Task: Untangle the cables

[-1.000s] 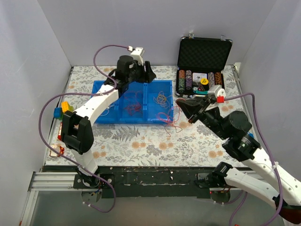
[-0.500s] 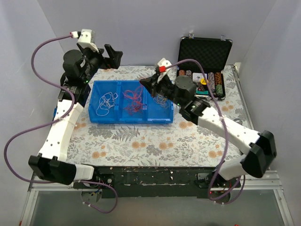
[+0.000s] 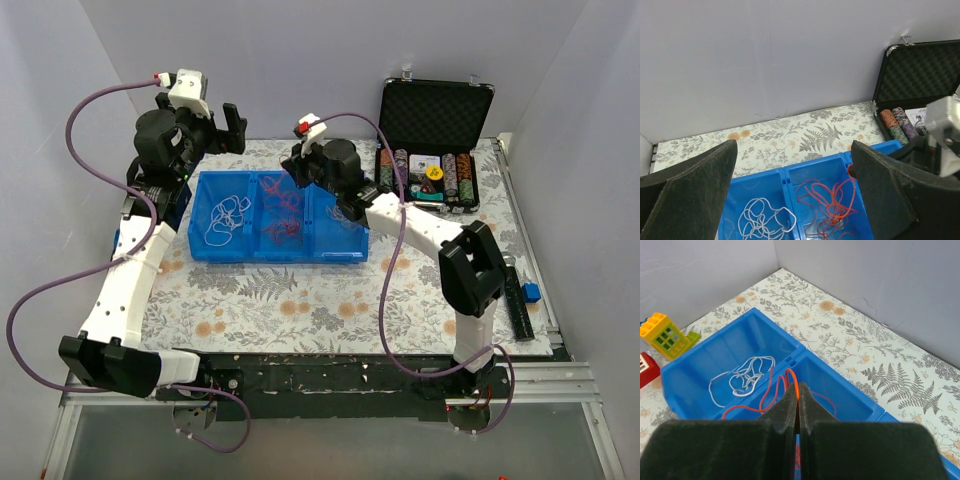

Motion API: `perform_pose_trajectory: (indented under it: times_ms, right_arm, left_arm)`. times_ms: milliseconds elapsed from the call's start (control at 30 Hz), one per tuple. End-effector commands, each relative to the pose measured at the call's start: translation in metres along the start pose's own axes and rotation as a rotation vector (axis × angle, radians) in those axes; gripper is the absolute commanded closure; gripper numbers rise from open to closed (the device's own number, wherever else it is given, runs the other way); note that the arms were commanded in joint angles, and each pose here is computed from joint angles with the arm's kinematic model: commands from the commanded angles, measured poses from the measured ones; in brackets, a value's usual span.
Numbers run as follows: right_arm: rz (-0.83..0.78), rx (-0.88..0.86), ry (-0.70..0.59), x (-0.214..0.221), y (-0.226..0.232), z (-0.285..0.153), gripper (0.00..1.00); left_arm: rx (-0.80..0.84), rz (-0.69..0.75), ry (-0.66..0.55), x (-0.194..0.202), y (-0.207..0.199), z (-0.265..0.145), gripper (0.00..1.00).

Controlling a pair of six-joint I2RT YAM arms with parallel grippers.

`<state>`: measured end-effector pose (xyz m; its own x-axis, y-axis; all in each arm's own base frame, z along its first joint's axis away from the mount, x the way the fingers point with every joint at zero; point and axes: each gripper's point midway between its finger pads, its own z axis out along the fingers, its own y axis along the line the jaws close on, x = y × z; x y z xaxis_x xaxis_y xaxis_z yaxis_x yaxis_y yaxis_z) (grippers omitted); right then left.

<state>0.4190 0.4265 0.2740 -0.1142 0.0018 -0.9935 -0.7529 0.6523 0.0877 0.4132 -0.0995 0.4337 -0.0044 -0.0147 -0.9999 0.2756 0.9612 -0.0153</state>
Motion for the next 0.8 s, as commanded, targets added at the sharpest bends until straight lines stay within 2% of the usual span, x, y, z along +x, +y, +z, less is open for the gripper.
perform_pose_trajectory:
  times_ms: [0,33,100,133,167,233,267,367,500,633,767]
  right_arm:
    - [0.02,0.03,-0.06,-0.04,-0.003,0.012,0.99]
    - [0.029,0.062,-0.041,-0.036,-0.009,0.014,0.95]
    - [0.037,0.1,-0.017,-0.032,-0.015,0.009,0.7]
    - [0.04,0.109,-0.021,-0.034,-0.016,0.005,0.53]
    - [0.039,0.121,-0.026,-0.036,-0.017,0.0,0.45]
    - [0.036,0.137,-0.033,-0.042,-0.019,-0.011,0.24]
    - [0.031,0.151,-0.031,-0.044,-0.021,-0.017,0.19]
    - [0.033,0.193,-0.029,-0.049,-0.028,-0.034,0.16]
    - [0.072,0.276,-0.043,-0.052,-0.05,-0.07,0.18]
    - [0.165,0.417,0.035,-0.018,-0.093,-0.113,0.18]
    - [0.269,0.452,0.085,0.025,-0.107,-0.156,0.15]
  left_arm:
    - [-0.018,0.019,-0.027,-0.012,0.005,-0.007,0.02]
    - [-0.017,0.019,-0.027,-0.013,0.005,-0.006,0.02]
    - [-0.014,0.018,-0.03,-0.015,0.004,-0.005,0.02]
    - [-0.008,0.02,-0.034,-0.017,0.003,-0.005,0.02]
    - [-0.003,0.024,-0.033,-0.017,0.002,-0.005,0.02]
    - [0.002,0.023,-0.034,-0.018,0.001,-0.004,0.02]
    - [0.003,0.025,-0.036,-0.02,0.001,-0.003,0.02]
    - [0.015,0.024,-0.027,-0.018,-0.001,-0.002,0.02]
    - [0.028,0.023,-0.026,-0.019,-0.003,-0.002,0.02]
    - [0.031,0.031,-0.033,-0.023,-0.003,-0.004,0.02]
    - [0.034,0.042,-0.034,-0.024,-0.004,-0.006,0.02]
